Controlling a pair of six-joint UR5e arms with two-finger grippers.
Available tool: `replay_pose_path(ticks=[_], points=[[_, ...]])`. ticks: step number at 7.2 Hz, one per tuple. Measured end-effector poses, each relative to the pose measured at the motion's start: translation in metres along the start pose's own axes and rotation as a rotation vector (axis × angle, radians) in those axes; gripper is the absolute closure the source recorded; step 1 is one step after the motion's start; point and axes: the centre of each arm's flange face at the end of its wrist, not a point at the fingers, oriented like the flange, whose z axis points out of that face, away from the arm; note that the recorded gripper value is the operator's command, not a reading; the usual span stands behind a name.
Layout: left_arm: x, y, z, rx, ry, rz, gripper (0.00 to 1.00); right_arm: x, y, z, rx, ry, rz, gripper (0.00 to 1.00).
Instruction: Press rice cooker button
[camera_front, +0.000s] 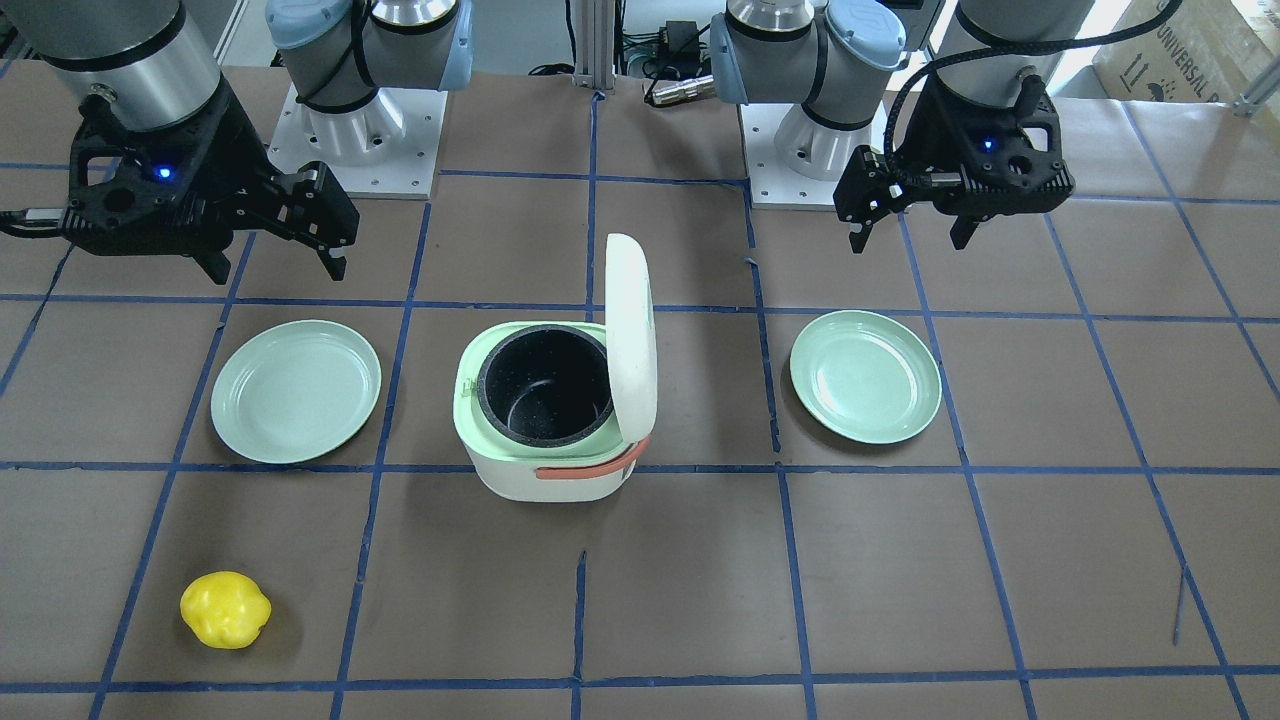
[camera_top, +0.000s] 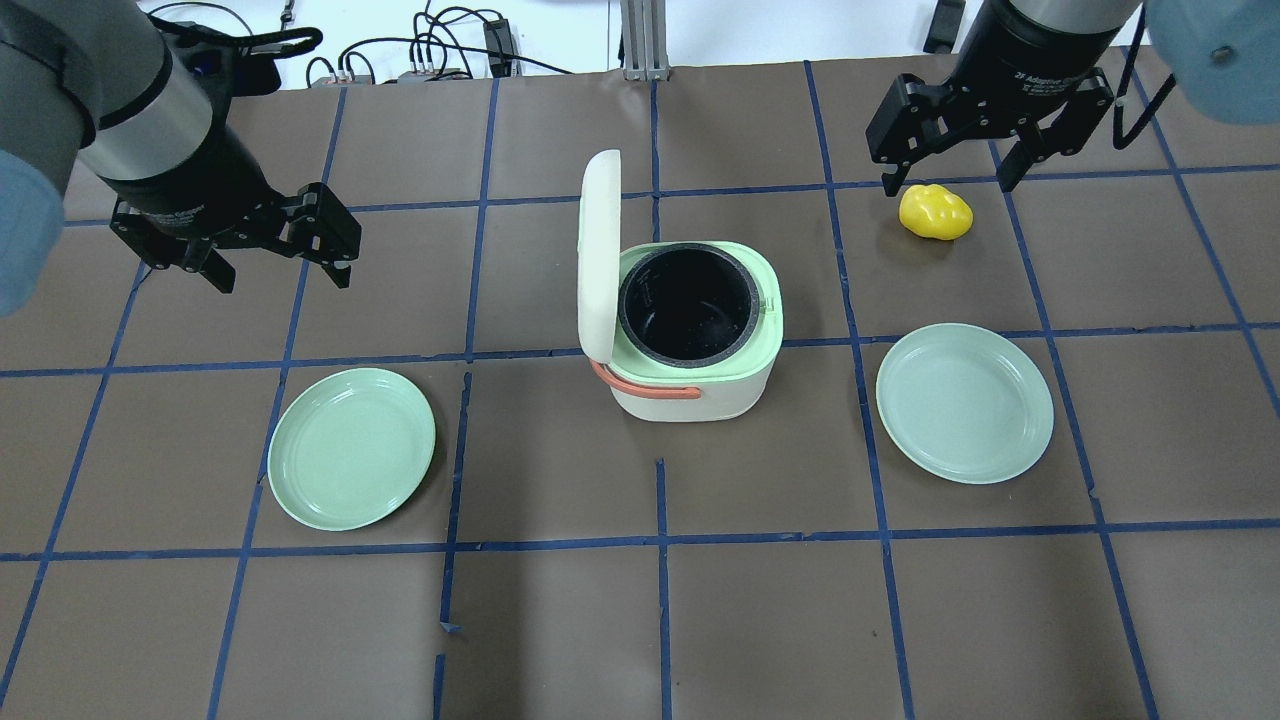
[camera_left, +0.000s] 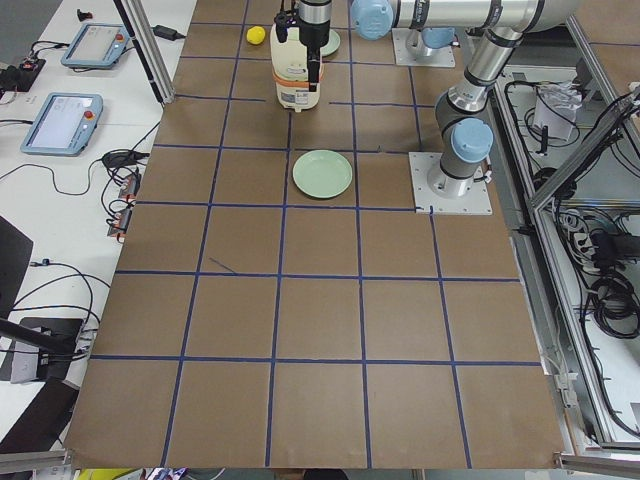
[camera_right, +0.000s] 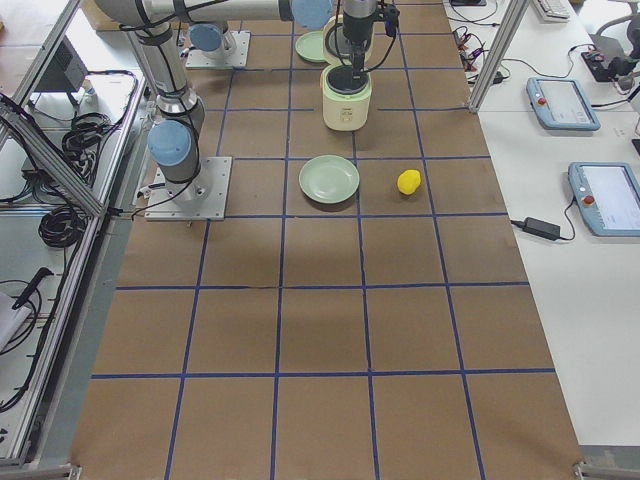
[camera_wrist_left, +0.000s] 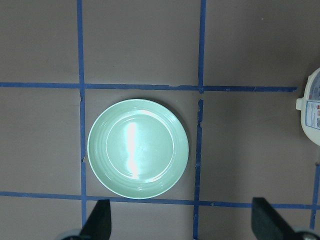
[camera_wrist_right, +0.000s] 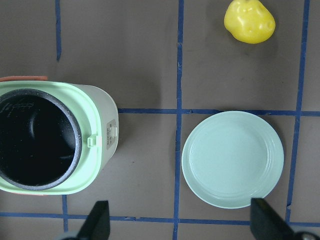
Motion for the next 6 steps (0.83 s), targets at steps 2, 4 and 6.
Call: replay_pose_path(ticks=[2, 4, 6], points=[[0.0, 0.0001, -0.0002, 0.0, 0.0, 0.0, 0.0, 0.0002, 0.0008, 0.0033, -0.008, 0.0, 0.0, 0.0], [0.0, 0.0001, -0.0001, 0.0, 0.0, 0.0, 0.0, 0.0003, 0.0, 0.0069, -0.013, 0.0, 0.001, 0.0], [0.0, 0.0, 0.0, 0.0, 0.0, -0.001, 0.0, 0.0003, -0.0003, 0.0094, -0.015, -0.002, 0.002, 0.0]])
